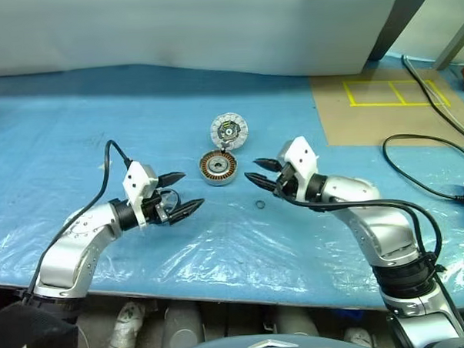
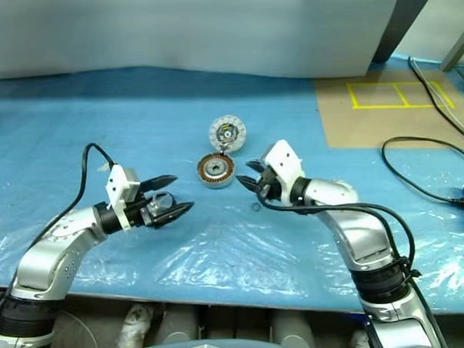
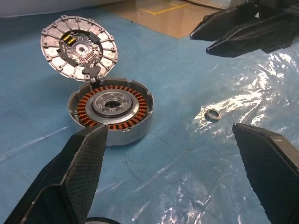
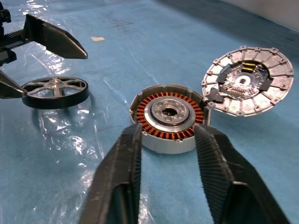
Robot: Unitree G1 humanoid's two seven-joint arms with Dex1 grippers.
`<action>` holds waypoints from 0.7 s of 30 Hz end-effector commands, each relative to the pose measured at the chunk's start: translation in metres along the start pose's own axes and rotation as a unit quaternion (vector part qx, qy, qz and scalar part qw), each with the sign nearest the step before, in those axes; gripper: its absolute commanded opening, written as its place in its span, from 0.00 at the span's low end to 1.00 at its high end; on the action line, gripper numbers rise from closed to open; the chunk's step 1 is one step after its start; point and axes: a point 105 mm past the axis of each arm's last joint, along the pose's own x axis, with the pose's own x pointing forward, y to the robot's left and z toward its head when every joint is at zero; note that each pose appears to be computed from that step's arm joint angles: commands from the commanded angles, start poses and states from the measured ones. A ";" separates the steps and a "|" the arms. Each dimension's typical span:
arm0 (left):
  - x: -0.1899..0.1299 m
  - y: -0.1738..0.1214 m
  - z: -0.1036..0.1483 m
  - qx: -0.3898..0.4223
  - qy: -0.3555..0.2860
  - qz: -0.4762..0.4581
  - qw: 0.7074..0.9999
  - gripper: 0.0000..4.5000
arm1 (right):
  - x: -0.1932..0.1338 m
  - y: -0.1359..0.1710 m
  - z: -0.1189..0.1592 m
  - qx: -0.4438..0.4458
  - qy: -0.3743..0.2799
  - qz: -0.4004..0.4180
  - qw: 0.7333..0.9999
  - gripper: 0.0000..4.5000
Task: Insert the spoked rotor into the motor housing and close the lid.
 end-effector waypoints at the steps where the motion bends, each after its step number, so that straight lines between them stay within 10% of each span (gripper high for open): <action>1: -0.002 0.004 0.013 0.011 -0.017 0.007 1.000 1.00 | -0.001 0.003 0.013 -0.022 -0.023 0.004 0.999 0.22; 13: -0.004 0.010 0.007 0.029 -0.013 0.024 0.999 1.00 | 0.023 -0.013 0.003 -0.056 -0.005 -0.036 0.998 0.22; 17: -0.007 0.011 0.007 0.032 -0.015 0.046 0.998 1.00 | 0.028 -0.015 0.004 -0.056 -0.016 -0.031 0.998 0.01; 21: -0.012 0.010 0.005 0.027 -0.013 0.055 0.998 1.00 | 0.035 -0.009 0.007 -0.055 -0.027 -0.013 0.998 0.00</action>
